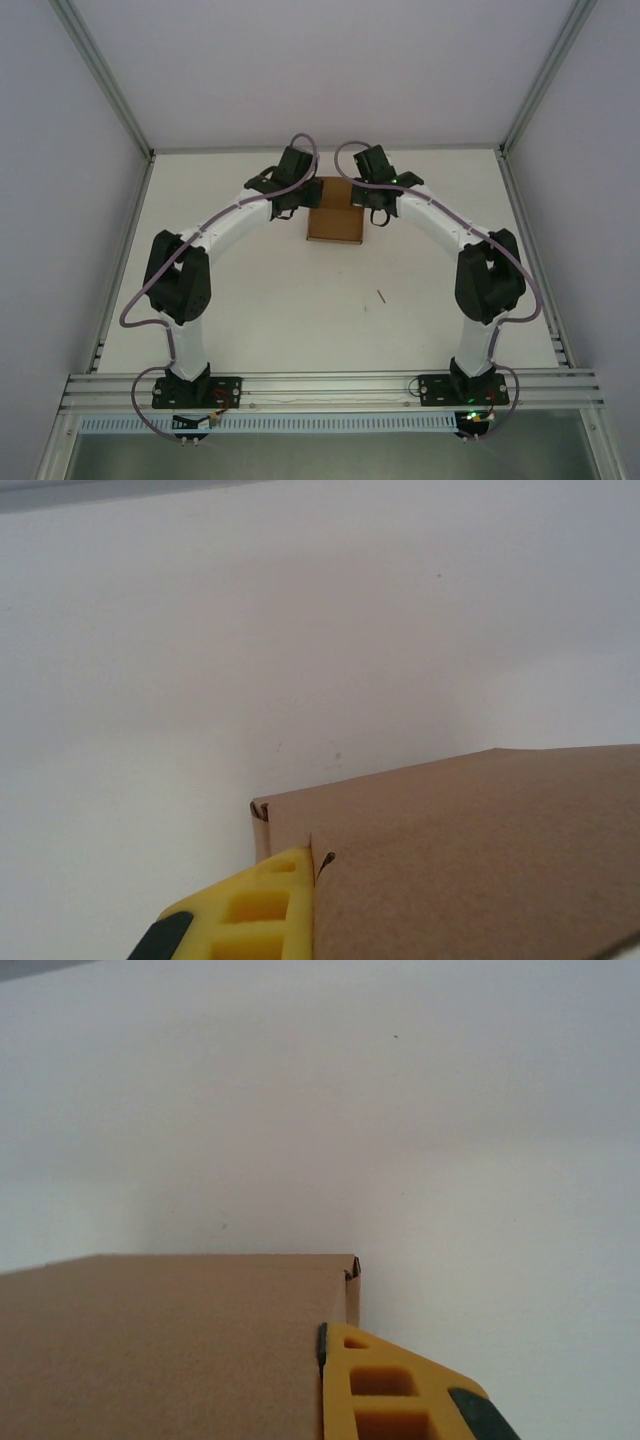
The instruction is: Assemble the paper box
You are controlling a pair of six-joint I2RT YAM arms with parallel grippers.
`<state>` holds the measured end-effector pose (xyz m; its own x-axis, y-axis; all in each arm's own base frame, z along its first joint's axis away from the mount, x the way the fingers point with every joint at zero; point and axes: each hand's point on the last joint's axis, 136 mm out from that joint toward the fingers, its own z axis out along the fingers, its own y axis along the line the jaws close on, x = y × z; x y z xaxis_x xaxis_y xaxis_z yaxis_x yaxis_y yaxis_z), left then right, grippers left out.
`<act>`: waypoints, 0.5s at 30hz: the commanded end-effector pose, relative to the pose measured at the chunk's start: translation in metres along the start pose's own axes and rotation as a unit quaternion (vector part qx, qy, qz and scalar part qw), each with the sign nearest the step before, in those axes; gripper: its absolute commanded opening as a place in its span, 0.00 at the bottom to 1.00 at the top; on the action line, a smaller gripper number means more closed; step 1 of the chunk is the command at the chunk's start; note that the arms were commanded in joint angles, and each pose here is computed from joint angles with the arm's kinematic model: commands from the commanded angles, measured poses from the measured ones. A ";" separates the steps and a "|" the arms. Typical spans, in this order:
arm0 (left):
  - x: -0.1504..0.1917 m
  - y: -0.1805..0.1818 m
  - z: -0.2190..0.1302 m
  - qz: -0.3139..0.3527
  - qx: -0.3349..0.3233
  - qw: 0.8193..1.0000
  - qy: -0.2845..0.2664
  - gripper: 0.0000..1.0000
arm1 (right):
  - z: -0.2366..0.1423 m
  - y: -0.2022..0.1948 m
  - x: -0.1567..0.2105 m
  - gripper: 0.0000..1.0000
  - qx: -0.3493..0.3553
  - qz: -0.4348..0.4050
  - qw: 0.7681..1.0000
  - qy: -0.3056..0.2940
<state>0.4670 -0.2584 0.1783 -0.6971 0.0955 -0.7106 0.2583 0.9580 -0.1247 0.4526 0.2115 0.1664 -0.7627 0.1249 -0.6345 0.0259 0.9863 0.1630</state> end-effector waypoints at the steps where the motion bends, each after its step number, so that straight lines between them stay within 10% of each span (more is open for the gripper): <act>1: 0.009 0.007 0.010 -0.027 -0.050 0.998 0.007 0.00 | 0.008 0.011 -0.020 0.01 -0.009 0.071 0.997 -0.034; 15: 0.043 0.003 0.029 -0.076 -0.046 0.995 0.055 0.00 | 0.031 0.009 0.013 0.01 0.024 0.059 0.998 -0.009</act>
<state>0.4686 -0.2550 0.1475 -0.7400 -0.0033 -0.6726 0.1193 0.9835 -0.1360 0.4560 0.2214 0.1378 -0.7685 0.1836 -0.6129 0.1055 0.9812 0.1616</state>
